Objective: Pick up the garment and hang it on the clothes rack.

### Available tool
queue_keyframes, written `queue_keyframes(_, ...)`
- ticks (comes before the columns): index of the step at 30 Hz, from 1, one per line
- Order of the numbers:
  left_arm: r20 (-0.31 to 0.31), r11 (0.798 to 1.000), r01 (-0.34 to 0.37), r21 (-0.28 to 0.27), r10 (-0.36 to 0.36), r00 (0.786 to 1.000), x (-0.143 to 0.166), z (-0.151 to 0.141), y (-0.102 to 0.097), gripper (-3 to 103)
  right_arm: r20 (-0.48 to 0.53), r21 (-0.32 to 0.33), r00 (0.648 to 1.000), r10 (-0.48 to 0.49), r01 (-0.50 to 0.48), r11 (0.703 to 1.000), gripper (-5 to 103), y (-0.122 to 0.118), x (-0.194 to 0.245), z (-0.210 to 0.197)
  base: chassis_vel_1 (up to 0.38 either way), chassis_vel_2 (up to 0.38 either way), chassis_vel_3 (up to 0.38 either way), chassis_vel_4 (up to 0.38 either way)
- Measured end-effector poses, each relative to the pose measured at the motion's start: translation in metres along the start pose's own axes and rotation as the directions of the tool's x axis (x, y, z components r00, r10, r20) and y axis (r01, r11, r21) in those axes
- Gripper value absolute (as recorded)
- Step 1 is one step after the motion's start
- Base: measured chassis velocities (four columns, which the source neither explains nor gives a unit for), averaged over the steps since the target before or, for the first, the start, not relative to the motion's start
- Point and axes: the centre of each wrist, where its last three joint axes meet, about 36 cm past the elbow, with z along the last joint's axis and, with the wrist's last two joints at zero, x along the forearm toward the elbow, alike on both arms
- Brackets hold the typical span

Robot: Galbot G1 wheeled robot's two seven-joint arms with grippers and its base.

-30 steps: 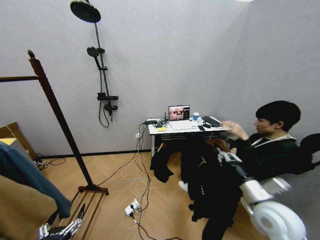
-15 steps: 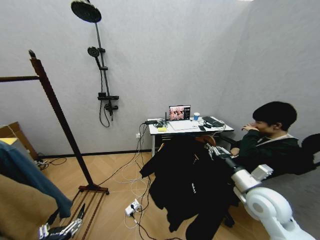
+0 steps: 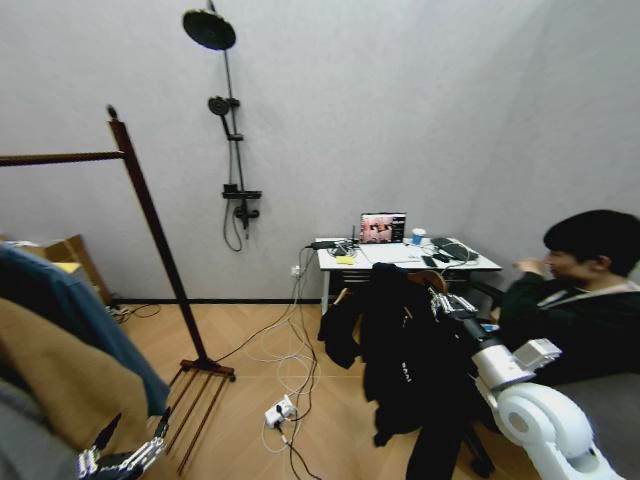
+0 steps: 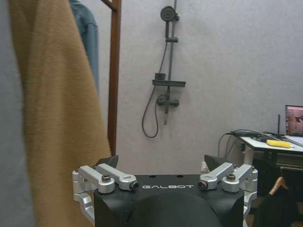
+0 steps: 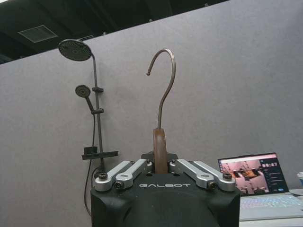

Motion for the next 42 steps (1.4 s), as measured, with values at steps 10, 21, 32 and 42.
queue_keyframes(10,0.000,1.000,0.000,0.000,0.000,1.000,0.000,0.000,0.000,100,-0.004,0.019,1.000,0.008,-0.008,1.000,10,-0.003,0.000,-0.011,0.133,0.127,0.119,0.108)
queue_keyframes(21,0.000,1.000,0.000,0.000,0.000,1.000,0.000,0.000,0.000,100,-0.015,0.017,1.000,0.027,-0.027,1.000,10,-0.003,-0.001,-0.013,0.060,0.061,0.071,0.059)
queue_keyframes(32,0.000,1.000,0.000,0.000,0.000,1.000,0.000,0.000,0.000,100,-0.032,0.002,0.999,0.003,-0.003,1.000,10,-0.001,0.005,-0.003,-0.166,0.051,0.175,-0.062)
queue_keyframes(42,0.000,1.000,0.000,0.000,0.000,1.000,0.000,0.000,0.000,100,-0.008,-0.056,0.999,-0.034,0.034,0.998,10,-0.001,0.005,0.007,-0.213,0.175,0.213,-0.179)
